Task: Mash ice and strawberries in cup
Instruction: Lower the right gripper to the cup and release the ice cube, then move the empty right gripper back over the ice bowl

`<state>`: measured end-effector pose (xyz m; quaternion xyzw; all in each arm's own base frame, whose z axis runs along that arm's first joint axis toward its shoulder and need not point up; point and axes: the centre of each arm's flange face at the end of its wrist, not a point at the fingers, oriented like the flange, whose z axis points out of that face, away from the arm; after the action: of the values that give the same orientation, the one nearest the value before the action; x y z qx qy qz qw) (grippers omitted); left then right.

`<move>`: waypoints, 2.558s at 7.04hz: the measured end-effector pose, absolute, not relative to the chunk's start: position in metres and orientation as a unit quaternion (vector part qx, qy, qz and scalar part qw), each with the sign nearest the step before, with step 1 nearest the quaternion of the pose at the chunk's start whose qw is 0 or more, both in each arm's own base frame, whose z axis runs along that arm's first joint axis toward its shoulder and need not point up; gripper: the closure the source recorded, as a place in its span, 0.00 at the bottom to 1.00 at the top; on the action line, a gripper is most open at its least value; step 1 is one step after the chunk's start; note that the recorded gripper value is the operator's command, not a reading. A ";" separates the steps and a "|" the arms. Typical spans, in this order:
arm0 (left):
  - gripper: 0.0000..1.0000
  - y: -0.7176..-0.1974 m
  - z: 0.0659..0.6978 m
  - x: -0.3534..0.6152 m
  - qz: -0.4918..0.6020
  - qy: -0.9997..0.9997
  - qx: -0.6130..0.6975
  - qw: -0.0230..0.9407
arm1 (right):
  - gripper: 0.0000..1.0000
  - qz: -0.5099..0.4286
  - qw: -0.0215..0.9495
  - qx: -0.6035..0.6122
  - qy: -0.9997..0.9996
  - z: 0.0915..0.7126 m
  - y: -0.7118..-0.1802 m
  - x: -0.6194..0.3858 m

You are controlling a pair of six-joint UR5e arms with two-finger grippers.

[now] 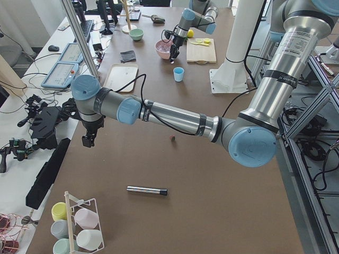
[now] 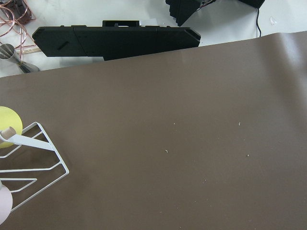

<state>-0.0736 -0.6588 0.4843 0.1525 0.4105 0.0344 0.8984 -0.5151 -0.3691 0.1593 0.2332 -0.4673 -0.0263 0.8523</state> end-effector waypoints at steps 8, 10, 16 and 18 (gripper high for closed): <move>0.02 -0.658 0.486 -0.076 0.033 0.411 0.152 0.898 | 1.00 -0.055 0.858 0.219 -0.461 0.178 -0.340 -0.543; 0.02 -0.659 0.486 -0.076 0.032 0.411 0.152 0.899 | 0.75 -0.060 0.858 0.222 -0.460 0.179 -0.332 -0.549; 0.02 -0.659 0.488 -0.079 0.030 0.412 0.151 0.898 | 0.00 -0.053 0.854 0.234 -0.462 0.174 -0.344 -0.532; 0.02 -0.656 0.485 -0.087 0.028 0.431 0.153 0.889 | 0.00 -0.035 0.854 0.242 -0.458 0.177 -0.364 -0.506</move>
<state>-0.0869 -0.6558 0.4852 0.1527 0.4315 0.0278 0.8887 -0.5061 -0.3639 0.1770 0.2424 -0.4585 -0.0347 0.8543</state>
